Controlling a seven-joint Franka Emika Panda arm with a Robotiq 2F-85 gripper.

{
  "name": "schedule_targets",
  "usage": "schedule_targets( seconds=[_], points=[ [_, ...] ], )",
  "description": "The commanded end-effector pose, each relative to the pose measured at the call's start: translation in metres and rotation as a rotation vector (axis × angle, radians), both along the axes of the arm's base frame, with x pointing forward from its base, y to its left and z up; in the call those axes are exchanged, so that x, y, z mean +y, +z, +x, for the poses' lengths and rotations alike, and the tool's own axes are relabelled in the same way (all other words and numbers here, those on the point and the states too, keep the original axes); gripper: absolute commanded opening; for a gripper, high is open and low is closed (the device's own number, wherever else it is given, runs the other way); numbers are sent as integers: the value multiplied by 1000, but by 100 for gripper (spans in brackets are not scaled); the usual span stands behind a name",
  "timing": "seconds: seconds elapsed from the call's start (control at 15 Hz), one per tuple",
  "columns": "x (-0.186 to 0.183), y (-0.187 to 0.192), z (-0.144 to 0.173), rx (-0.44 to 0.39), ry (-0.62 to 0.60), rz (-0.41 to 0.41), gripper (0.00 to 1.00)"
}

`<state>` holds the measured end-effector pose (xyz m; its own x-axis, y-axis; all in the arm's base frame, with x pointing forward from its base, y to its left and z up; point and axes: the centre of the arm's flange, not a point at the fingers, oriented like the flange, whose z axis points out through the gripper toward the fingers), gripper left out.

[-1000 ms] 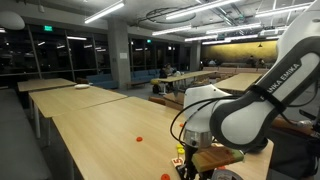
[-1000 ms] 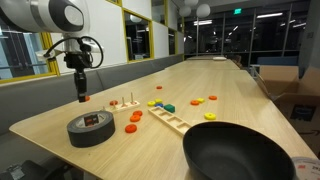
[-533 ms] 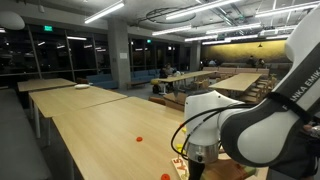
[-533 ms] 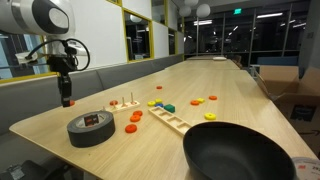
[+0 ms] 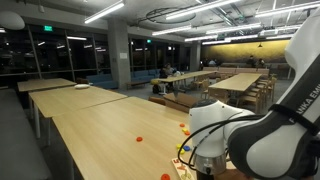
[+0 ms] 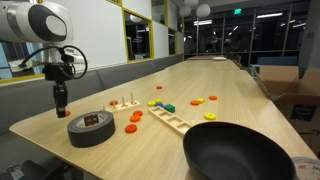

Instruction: Remove the orange object from the wooden object

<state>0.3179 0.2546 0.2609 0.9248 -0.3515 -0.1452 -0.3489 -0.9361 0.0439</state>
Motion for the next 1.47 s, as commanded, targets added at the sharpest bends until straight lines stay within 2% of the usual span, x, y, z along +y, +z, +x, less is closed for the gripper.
schedule_targets(
  seconds=[0.0, 0.67, 0.73, 0.8, 1.07, 1.13, 1.4],
  points=[
    [2, -10, -5, 6, 19, -21, 23],
    [-2, -36, -5, 48, 46, -75, 23],
    [-3, -36, -5, 51, 43, -76, 67],
    [-4, -36, -4, 53, 40, -76, 67],
    [-11, -15, 8, 28, 21, -54, 97],
    [-14, -7, 13, 19, 20, -51, 100],
    [-41, 48, 42, -54, 31, -54, 100]
  ],
)
